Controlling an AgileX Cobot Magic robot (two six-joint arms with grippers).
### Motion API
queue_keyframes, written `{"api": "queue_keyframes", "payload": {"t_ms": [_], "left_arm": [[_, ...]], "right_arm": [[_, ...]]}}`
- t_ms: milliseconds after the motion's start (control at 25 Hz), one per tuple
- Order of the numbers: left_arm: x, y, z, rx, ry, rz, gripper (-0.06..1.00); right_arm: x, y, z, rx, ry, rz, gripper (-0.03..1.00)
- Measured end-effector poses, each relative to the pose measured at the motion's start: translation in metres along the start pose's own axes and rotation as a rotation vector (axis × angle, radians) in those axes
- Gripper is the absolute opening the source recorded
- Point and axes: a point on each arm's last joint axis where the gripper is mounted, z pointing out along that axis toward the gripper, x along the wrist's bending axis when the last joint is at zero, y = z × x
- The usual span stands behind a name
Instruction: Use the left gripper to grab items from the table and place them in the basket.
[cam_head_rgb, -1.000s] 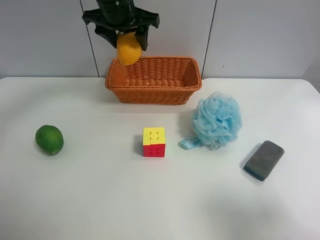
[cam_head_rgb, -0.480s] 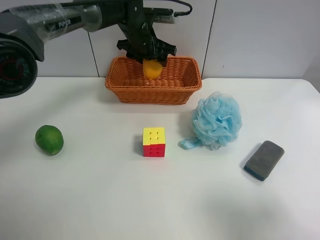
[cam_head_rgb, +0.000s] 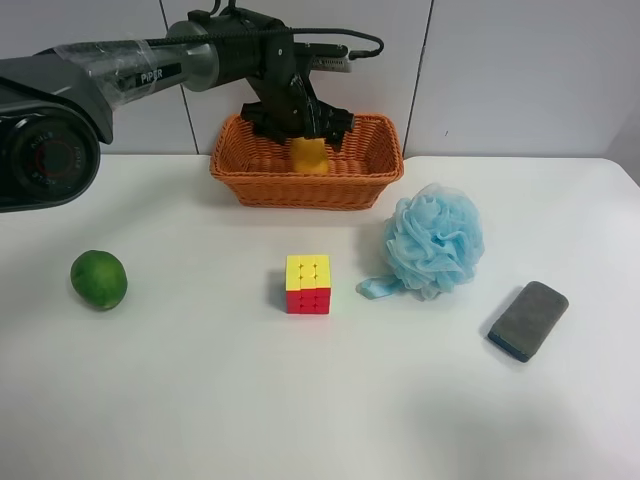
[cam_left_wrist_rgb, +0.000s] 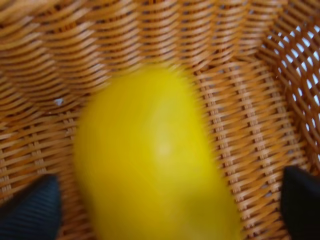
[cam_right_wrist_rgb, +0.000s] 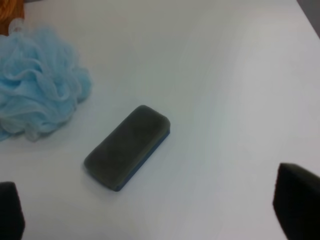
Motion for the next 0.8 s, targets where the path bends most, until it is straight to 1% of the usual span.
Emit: {"api": "queue_keyframes", "payload": {"t_ms": [40,120,200,280,360,560,680,800], "left_arm": [[0.002,0.0,0.0,0.0,0.001,-0.004,0.95],[0.002,0.001,-0.003,0.012,0.001,-0.011,0.98],[0.005,0.004,-0.012,0.029,0.009,-0.017,0.99],[0.008,0.01,-0.029,0.048,0.018,-0.02,0.99],[0.01,0.02,-0.056,0.057,0.025,-0.011,0.99],[0.019,0.034,-0.136,0.139,0.054,0.012,0.99],[0.028,0.046,-0.187,0.084,0.058,0.005,0.99],[0.037,0.042,-0.231,0.057,0.067,0.011,0.99]], "right_arm": [[0.0,0.0,0.0,0.0,0.0,0.0,0.99],[0.0,0.0,0.0,0.0,0.0,0.0,0.99],[0.0,0.0,0.0,0.0,0.0,0.0,0.99],[0.0,0.0,0.0,0.0,0.0,0.0,0.99],[0.0,0.0,0.0,0.0,0.0,0.0,0.99],[0.0,0.0,0.0,0.0,0.0,0.0,0.99],[0.0,0.0,0.0,0.0,0.0,0.0,0.99],[0.0,0.0,0.0,0.0,0.0,0.0,0.99]]}}
